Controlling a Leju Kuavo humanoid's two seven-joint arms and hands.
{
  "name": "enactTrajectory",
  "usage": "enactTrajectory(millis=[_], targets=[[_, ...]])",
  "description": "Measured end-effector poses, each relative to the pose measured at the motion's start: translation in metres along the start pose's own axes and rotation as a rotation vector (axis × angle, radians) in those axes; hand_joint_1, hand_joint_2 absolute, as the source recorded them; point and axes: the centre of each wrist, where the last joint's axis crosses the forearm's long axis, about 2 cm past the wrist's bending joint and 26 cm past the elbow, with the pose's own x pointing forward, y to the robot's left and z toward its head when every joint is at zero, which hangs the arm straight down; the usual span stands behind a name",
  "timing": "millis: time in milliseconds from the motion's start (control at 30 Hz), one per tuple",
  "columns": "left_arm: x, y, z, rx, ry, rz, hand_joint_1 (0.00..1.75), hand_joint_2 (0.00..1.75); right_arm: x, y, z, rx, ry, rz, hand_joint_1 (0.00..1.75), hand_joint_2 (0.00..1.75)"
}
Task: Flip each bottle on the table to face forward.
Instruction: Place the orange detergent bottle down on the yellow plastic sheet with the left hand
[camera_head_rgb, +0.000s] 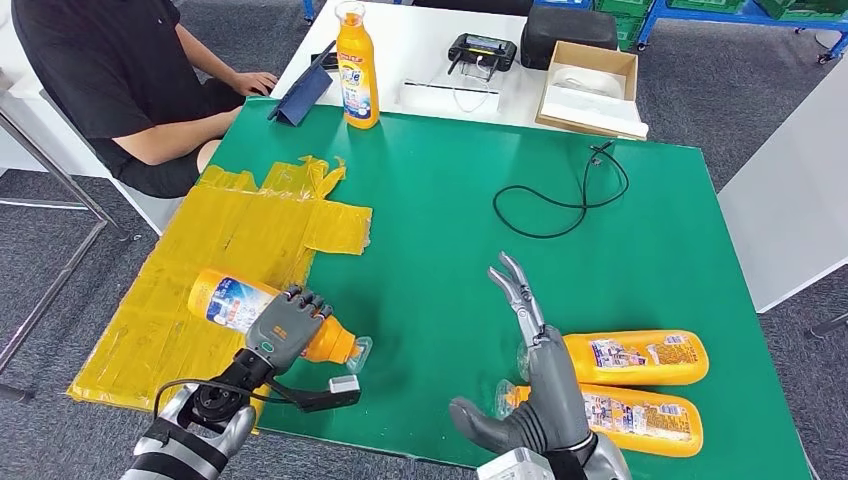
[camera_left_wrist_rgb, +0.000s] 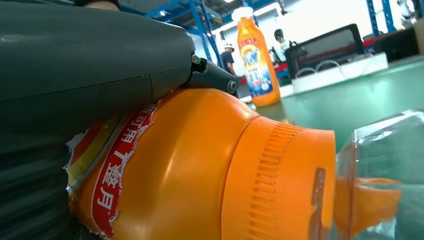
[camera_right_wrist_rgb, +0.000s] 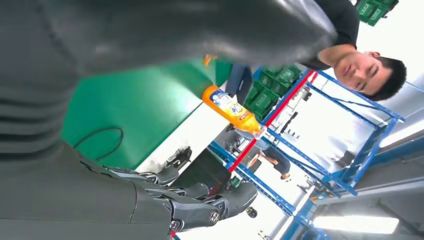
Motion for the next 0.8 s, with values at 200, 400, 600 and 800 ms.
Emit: enactTrajectory(millis=[200, 400, 600, 800], targets=[[-0.0030, -0.0057, 0.0008, -0.022, -0.008, 0.015, 0.03, 1.75, -0.0014, -0.0006, -0.0048, 0.003, -0.009, -0.001, 0.00, 1.75], [-0.0051, -0.0065, -0.0020, -0.035, 0.011, 0.006, 0.00, 0.00, -0.0028, 0.0003, -0.0048, 0.006, -0.008, 0.003, 0.00, 1.75], [-0.0069, -0.0063, -0.0042, -0.041, 0.012, 0.020, 0.00, 0.00, -0.0036, 0.0021, -0.0053, 0.006, -0.005, 0.001, 0.00, 1.75], [-0.0071, -0.0073, -0.0040, -0.045, 0.008, 0.033, 0.00, 0.00, -0.0044, 0.0027, -0.0058, 0.006, -0.007, -0.002, 0.00, 1.75]])
